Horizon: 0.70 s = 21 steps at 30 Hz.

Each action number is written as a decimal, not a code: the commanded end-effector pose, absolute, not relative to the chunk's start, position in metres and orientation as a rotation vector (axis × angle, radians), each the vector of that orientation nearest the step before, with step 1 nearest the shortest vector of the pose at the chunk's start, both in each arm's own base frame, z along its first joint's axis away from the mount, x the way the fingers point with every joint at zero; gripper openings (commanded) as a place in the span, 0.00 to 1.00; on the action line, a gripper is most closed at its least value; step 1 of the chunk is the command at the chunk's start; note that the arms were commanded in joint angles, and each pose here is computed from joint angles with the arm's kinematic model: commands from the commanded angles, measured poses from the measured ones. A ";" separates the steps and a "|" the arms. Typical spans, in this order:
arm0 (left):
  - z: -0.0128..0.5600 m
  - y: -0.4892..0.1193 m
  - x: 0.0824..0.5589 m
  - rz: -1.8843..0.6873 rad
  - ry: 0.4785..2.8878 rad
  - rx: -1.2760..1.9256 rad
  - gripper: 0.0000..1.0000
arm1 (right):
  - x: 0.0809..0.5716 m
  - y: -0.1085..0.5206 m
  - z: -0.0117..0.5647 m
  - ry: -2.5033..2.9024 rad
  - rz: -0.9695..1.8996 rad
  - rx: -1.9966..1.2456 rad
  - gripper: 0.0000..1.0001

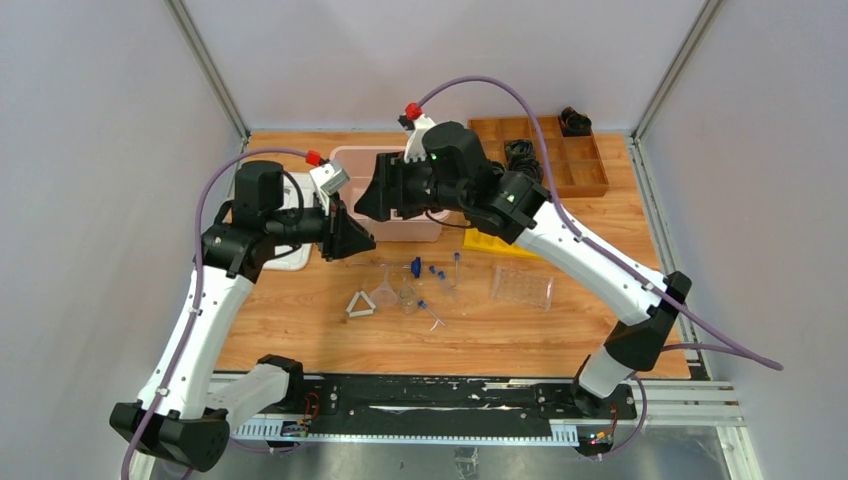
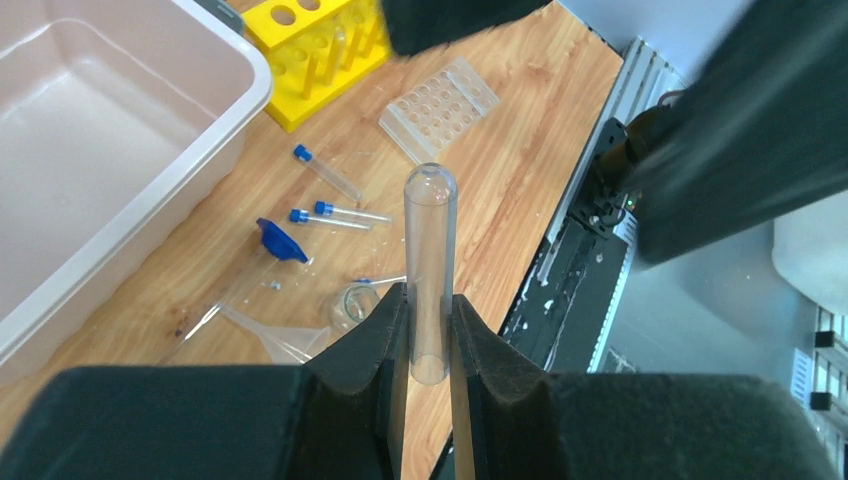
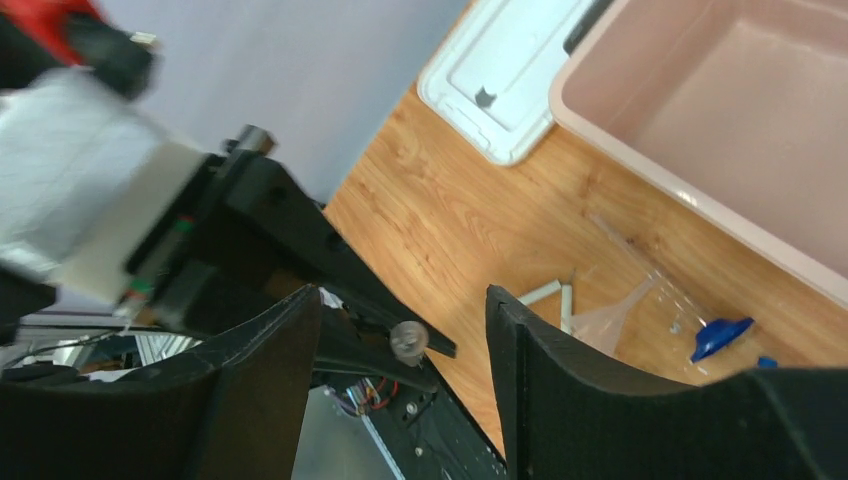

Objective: Organize the chemistry lab equipment

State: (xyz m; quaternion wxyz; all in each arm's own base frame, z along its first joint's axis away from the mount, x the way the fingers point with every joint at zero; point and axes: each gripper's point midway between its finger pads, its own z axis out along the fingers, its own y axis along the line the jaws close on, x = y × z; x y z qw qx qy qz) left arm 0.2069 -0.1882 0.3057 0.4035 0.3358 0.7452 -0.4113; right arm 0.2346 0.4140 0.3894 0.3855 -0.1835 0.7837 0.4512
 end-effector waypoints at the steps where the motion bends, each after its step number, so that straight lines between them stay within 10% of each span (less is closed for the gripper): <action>1: 0.320 -0.186 0.195 -0.985 1.785 0.949 0.00 | 0.225 0.410 0.381 2.054 1.140 -0.551 0.63; 13: 0.319 -0.181 0.199 -0.924 1.791 0.949 0.00 | 0.216 0.419 0.380 2.080 1.211 -0.594 0.35; 21: 0.322 -0.179 0.197 -0.907 1.780 0.946 0.00 | 0.213 0.423 0.371 2.114 1.226 -0.621 0.37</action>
